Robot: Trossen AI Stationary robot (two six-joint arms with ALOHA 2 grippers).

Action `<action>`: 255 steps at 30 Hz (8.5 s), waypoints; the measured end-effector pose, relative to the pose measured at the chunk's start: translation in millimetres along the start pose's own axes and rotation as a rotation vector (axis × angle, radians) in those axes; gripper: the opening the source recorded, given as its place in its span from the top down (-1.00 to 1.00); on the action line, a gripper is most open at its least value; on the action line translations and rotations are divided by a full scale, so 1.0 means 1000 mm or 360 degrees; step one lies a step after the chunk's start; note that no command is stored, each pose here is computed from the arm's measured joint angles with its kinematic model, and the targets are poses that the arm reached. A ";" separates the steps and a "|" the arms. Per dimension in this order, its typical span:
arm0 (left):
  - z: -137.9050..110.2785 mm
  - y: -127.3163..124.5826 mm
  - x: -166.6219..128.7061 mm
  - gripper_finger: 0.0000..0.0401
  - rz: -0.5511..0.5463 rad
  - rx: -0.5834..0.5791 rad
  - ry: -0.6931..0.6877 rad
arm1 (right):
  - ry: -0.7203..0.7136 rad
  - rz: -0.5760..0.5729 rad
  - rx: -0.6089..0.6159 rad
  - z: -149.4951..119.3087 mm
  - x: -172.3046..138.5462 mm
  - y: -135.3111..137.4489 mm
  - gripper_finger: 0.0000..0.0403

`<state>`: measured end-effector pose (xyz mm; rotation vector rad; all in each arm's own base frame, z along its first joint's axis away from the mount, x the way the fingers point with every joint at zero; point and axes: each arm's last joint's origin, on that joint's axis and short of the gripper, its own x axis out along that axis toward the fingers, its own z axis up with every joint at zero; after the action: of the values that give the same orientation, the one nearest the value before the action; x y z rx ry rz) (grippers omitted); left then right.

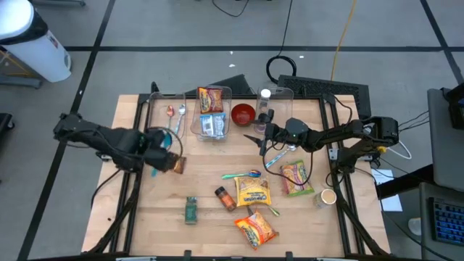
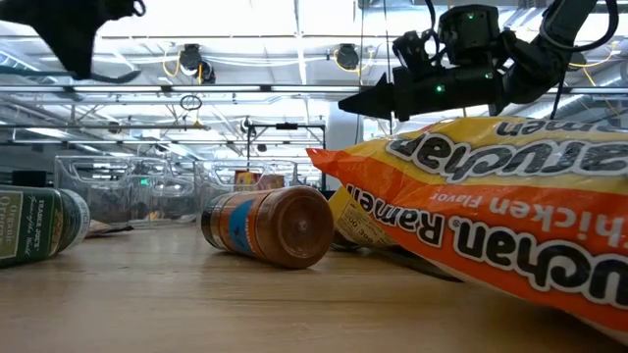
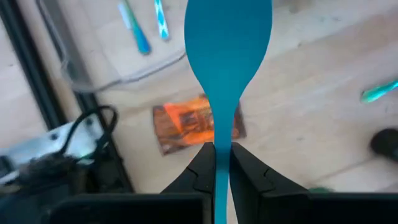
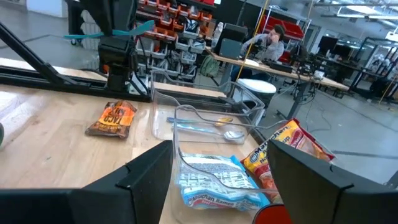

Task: Pick & Place Food Item
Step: Put the blue baby spoon into the left transparent bin, then put the orange seasoning pack into the right transparent bin

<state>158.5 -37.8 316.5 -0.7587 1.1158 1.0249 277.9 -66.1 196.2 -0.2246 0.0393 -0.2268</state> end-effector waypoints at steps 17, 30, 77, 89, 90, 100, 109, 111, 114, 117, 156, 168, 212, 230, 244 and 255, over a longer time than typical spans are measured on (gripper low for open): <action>0.085 0.055 0.017 0.89 0.0292 0.0046 -0.0092 | 0.0052 0.0030 0.0055 -0.003 0.000 0.003 -0.25; 0.160 0.087 0.055 0.88 0.0196 -0.0042 -0.0099 | 0.0069 0.0031 0.0093 -0.004 0.000 0.003 -0.25; 0.184 0.084 0.187 0.87 0.0077 -0.0004 0.0269 | 0.0119 0.0037 0.0087 -0.007 -0.001 0.004 -0.25; 0.187 0.083 0.213 0.87 0.0096 -0.0024 0.0355 | 0.0119 0.0036 0.0087 -0.007 -0.001 0.004 -0.25; 0.187 0.083 0.215 0.87 0.0099 -0.0022 0.0366 | 0.0119 0.0037 0.0087 -0.007 -0.001 0.004 -0.25; 0.190 0.080 0.227 0.87 0.0034 -0.0018 0.0373 | 0.0120 0.0036 0.0087 -0.007 -0.001 0.004 -0.25; 0.190 0.080 0.227 0.72 0.0055 -0.0028 0.0365 | 0.0121 0.0036 0.0087 -0.007 -0.001 0.004 -0.25; 0.190 0.080 0.227 0.62 0.0057 -0.0027 0.0364 | 0.0120 0.0036 0.0087 -0.007 -0.001 0.004 -0.25; 0.190 0.080 0.226 0.49 0.0051 -0.0011 0.0363 | 0.0121 0.0036 0.0087 -0.007 -0.001 0.004 -0.25; 0.189 0.081 0.223 0.39 0.0061 0.0011 0.0367 | 0.0120 0.0036 0.0087 -0.007 -0.001 0.004 -0.25; 0.107 0.090 0.020 0.28 -0.0547 0.0468 -0.0706 | 0.0126 0.0035 0.0093 -0.008 -0.001 0.004 -0.25; 0.072 0.066 0.106 0.28 -0.1307 0.0673 -0.1247 | 0.0140 0.0035 0.0154 -0.009 -0.001 0.004 -0.25; 0.029 0.040 0.107 0.28 -0.2117 0.0743 -0.2115 | 0.0146 0.0030 0.0177 -0.009 -0.001 0.004 -0.25; 0.000 0.023 0.103 0.28 -0.2230 0.1025 -0.2058 | 0.0146 0.0030 0.0177 -0.009 -0.001 0.004 -0.25; -0.011 -0.017 0.067 0.28 -0.1969 0.1243 -0.1713 | 0.0152 0.0031 0.0176 -0.009 -0.001 0.004 -0.25; -0.027 -0.058 0.052 0.28 -0.1763 0.1249 -0.1076 | 0.0175 0.0035 0.0176 -0.013 -0.003 0.005 -0.25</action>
<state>208.1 -69.0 258.8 -0.2354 0.2980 -0.1536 275.4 -63.8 182.9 -0.1016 0.1377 -0.2187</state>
